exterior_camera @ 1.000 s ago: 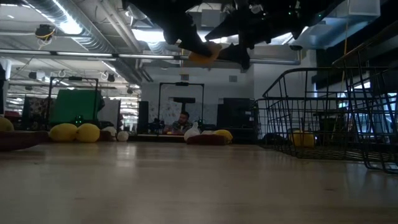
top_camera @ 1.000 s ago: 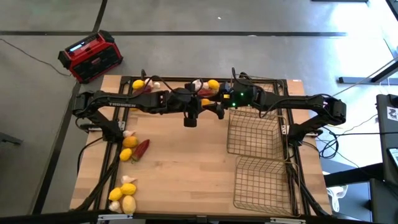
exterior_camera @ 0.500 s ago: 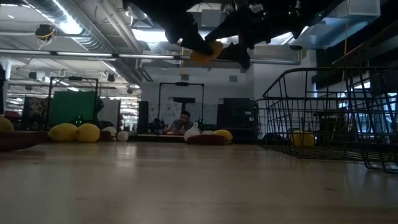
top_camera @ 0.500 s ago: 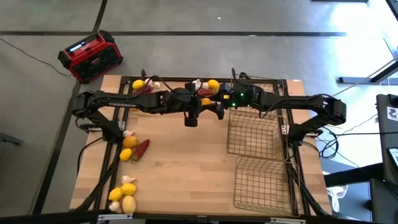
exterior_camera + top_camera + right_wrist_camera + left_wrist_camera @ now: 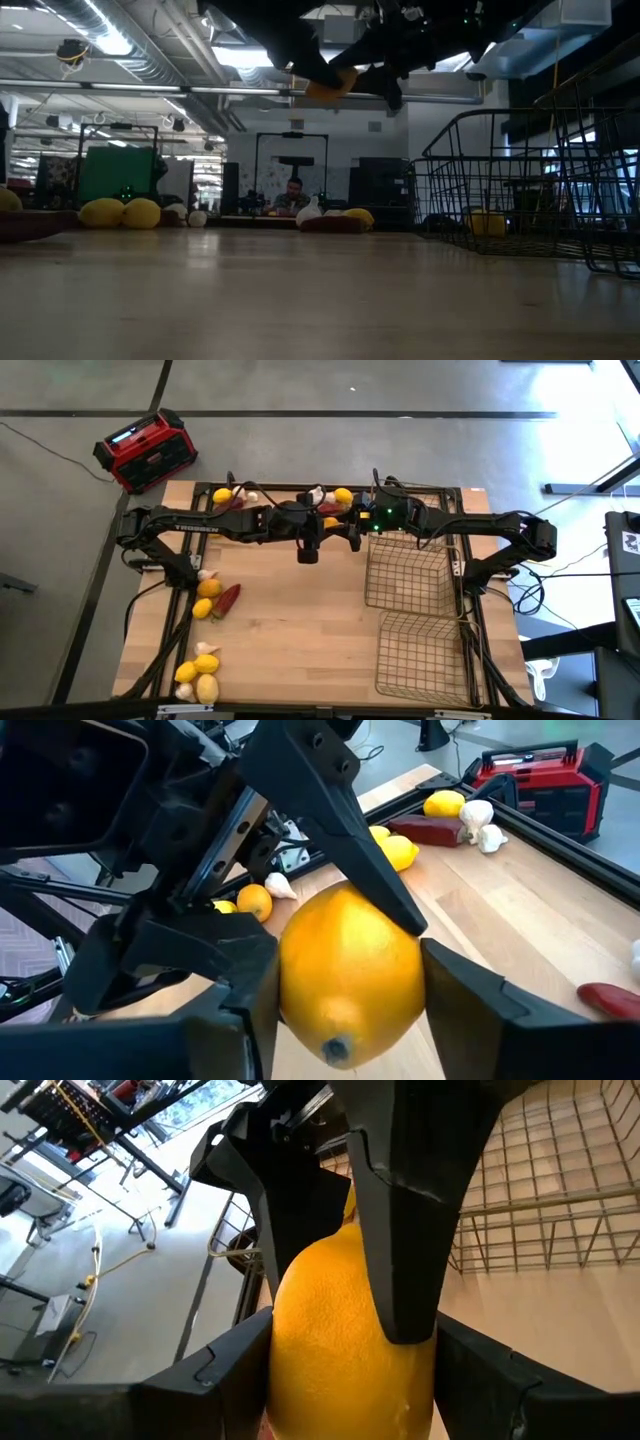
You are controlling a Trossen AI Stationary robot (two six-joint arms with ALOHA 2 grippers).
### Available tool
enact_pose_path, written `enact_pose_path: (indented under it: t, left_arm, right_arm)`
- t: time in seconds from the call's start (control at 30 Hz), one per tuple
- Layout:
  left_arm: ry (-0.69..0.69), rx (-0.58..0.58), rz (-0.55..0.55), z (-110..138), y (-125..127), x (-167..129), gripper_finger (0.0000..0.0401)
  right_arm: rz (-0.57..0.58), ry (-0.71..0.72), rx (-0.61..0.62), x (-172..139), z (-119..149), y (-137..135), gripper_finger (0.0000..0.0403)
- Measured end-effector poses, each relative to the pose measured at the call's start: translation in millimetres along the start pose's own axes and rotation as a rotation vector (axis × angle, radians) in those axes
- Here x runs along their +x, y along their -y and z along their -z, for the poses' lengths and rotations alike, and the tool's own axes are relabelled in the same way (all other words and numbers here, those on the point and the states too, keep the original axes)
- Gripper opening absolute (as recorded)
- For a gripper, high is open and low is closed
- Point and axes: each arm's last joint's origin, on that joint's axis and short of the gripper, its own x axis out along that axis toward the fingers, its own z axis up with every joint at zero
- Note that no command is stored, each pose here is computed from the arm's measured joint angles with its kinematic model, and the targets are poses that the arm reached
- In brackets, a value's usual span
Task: Sort produce into baskets
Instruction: Put the yellow lemon into the top wire basket
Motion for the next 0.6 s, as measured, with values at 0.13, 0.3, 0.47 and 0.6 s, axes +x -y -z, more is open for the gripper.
enact_pose_path:
  t: [0.13, 0.3, 0.47, 0.6]
  left_arm:
    - [0.0, -0.06, -0.002, 1, -2, 0, 0.0245]
    - [-0.009, -0.071, 0.003, 1, -2, -2, 0.0276]
    - [-0.021, -0.048, 0.016, -1, -4, -19, 0.028]
    - [-0.084, -0.06, 0.04, 4, -5, -30, 0.028]
  right_arm:
    - [0.002, 0.002, -0.01, 0, 0, 0, 0.0191]
    - [0.029, 0.01, -0.034, 0, 0, 1, 0.0192]
    - [0.058, 0.022, -0.055, -4, -4, 4, 0.0192]
    - [0.111, 0.037, -0.051, -20, -12, 8, 0.0193]
